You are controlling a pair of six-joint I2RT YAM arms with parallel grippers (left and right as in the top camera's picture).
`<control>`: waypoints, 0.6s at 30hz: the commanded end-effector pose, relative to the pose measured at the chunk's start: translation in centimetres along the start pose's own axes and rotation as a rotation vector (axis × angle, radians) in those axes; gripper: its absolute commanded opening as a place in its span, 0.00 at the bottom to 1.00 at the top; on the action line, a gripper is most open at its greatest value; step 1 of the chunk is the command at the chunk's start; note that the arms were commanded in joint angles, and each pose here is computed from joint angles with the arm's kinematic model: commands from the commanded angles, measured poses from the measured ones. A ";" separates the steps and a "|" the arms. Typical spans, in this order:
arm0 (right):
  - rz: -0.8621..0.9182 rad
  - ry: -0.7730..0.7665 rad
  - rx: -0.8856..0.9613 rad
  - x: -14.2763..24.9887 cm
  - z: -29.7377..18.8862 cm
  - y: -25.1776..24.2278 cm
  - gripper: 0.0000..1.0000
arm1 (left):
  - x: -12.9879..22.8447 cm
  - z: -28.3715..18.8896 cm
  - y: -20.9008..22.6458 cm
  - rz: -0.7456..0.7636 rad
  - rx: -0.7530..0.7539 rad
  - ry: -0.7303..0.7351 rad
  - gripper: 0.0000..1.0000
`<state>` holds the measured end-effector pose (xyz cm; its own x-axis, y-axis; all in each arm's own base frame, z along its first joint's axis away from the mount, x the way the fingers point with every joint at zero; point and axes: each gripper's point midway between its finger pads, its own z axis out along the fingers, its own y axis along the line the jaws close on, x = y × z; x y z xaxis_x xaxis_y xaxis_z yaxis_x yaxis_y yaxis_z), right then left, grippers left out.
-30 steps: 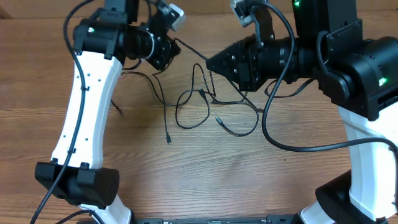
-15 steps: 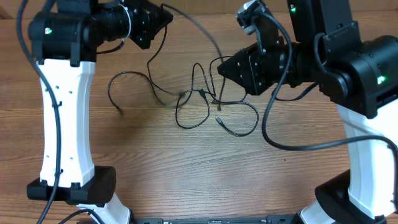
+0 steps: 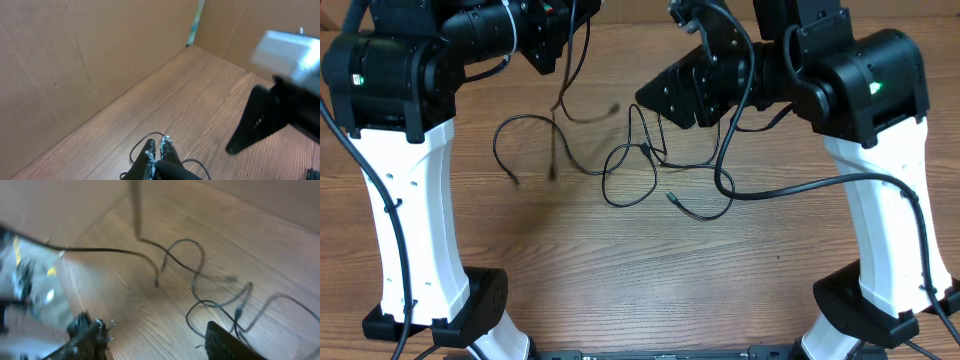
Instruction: Untangle cables
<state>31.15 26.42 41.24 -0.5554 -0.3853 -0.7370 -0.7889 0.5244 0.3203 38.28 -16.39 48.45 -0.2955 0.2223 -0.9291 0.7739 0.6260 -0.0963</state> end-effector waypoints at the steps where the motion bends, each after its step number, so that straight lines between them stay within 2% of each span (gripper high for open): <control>1: -0.230 0.011 -0.137 0.9 0.6 1.8 0.65 | -0.5 -0.5 -0.6 -0.002 0.011 -0.015 0.04; 9: -0.273 0.029 -0.231 2.2 4.3 0.6 0.65 | -0.5 -0.5 -0.7 -0.003 0.012 -0.013 0.04; 18: -0.392 -0.142 -0.413 1.0 8.3 0.5 0.66 | 0.3 -0.5 -0.2 -0.031 -0.021 0.020 0.04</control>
<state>33.76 31.95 34.93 -0.2191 -0.4341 -0.8738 -0.9750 0.1310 0.1794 37.91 -16.28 47.72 -0.3417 0.2211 -0.9134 0.7632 0.6325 -0.1323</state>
